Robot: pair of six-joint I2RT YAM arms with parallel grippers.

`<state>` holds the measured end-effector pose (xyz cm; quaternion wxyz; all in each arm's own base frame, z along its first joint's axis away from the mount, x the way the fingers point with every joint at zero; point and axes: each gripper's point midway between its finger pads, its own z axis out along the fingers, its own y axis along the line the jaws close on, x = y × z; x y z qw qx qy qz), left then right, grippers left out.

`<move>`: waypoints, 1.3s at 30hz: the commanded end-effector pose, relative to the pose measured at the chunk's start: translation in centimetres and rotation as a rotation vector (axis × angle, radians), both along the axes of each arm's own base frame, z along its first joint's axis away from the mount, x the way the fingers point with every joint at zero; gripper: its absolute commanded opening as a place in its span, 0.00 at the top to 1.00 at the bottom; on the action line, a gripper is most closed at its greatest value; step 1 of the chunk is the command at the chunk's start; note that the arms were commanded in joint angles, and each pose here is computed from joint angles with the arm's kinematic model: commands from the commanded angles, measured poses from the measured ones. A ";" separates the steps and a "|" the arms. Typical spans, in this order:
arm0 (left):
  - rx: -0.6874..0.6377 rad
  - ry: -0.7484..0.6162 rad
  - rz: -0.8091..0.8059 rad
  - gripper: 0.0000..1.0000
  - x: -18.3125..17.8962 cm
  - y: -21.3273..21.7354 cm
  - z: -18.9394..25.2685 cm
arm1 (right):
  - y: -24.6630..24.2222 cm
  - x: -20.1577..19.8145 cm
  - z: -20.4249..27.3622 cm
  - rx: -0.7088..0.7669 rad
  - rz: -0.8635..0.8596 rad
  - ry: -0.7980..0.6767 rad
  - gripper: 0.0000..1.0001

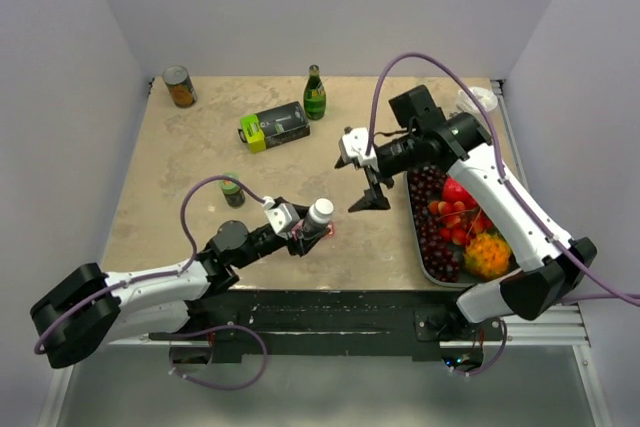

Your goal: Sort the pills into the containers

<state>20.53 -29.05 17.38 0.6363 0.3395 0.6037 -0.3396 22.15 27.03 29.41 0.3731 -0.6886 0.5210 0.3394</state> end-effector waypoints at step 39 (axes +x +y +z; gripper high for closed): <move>-0.161 -0.154 0.185 1.00 3.1 1.0 9.4 | 5.6 -3.5 -7.7 -0.165 -0.243 0.579 0.96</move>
